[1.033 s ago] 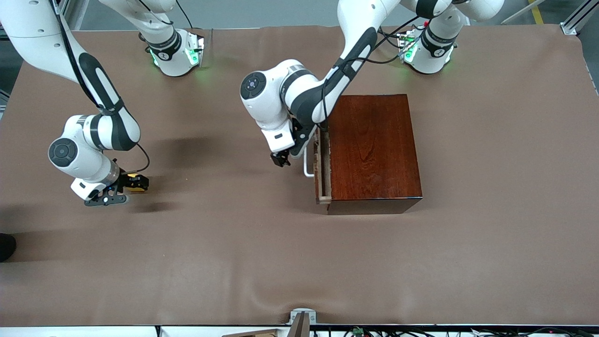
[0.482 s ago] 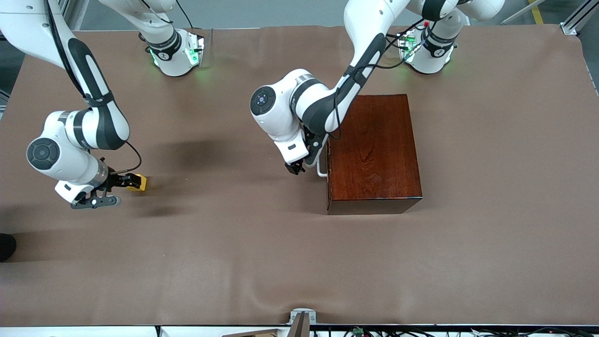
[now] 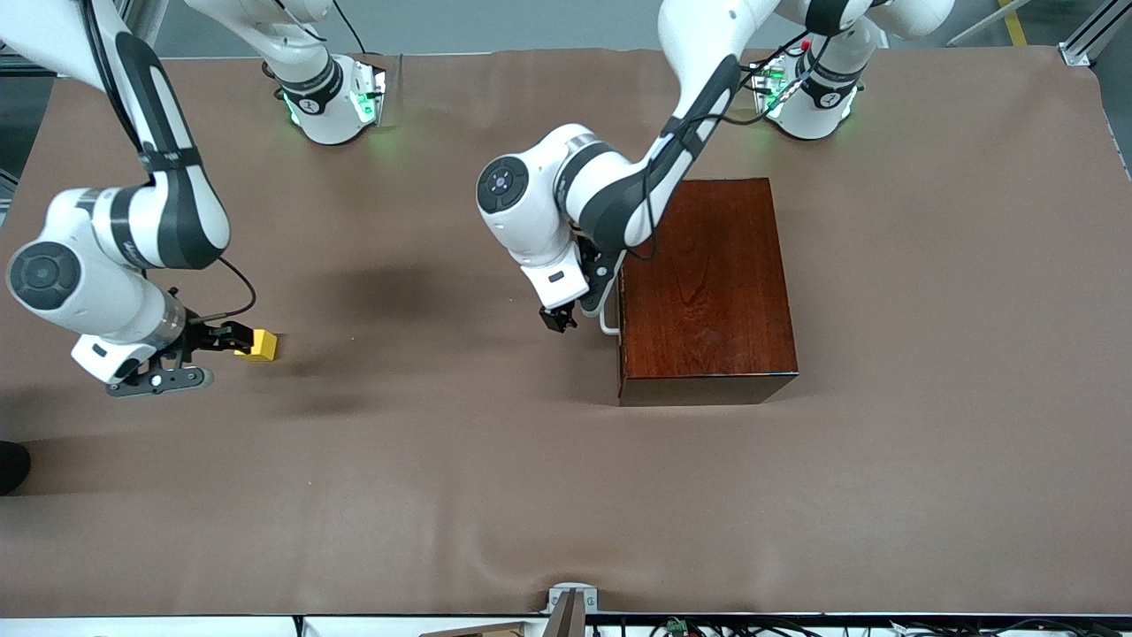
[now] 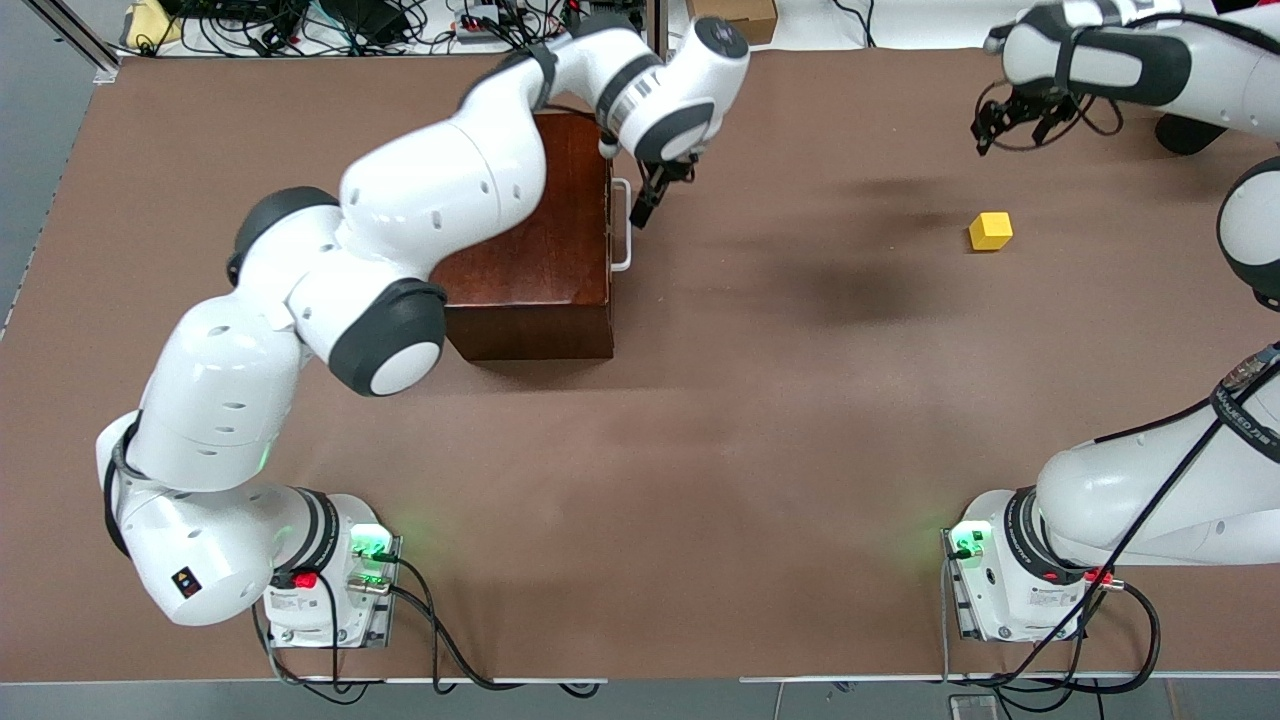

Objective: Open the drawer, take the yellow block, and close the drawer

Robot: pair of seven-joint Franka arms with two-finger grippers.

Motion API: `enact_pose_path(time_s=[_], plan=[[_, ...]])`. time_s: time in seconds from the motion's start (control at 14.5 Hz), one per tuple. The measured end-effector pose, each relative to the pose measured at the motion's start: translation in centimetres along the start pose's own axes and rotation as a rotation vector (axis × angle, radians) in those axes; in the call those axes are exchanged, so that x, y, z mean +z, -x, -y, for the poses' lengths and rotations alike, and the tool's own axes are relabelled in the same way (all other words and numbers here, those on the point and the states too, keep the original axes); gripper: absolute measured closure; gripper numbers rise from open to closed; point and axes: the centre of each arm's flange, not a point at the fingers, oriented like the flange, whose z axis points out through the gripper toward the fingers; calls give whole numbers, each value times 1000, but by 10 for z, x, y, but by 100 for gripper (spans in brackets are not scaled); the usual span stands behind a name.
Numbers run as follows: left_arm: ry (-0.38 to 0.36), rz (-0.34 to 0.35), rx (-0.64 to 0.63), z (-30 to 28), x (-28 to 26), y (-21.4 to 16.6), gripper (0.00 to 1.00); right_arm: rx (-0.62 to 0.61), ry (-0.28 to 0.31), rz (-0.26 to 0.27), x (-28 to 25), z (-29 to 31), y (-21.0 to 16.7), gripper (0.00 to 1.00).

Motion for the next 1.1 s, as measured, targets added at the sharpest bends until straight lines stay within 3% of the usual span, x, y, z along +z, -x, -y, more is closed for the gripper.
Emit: enact_pose_path(time_s=[0.28, 0.62, 1.1], plan=[[96, 45, 63, -3, -75, -42, 0, 15, -15, 5, -57, -1, -9, 0], [197, 73, 145, -5, -153, -143, 0, 37, -54, 6, -97, -1, -3, 0], [186, 58, 313, 16, -172, -270, 0, 41, -60, 41, -182, -3, 13, 0]])
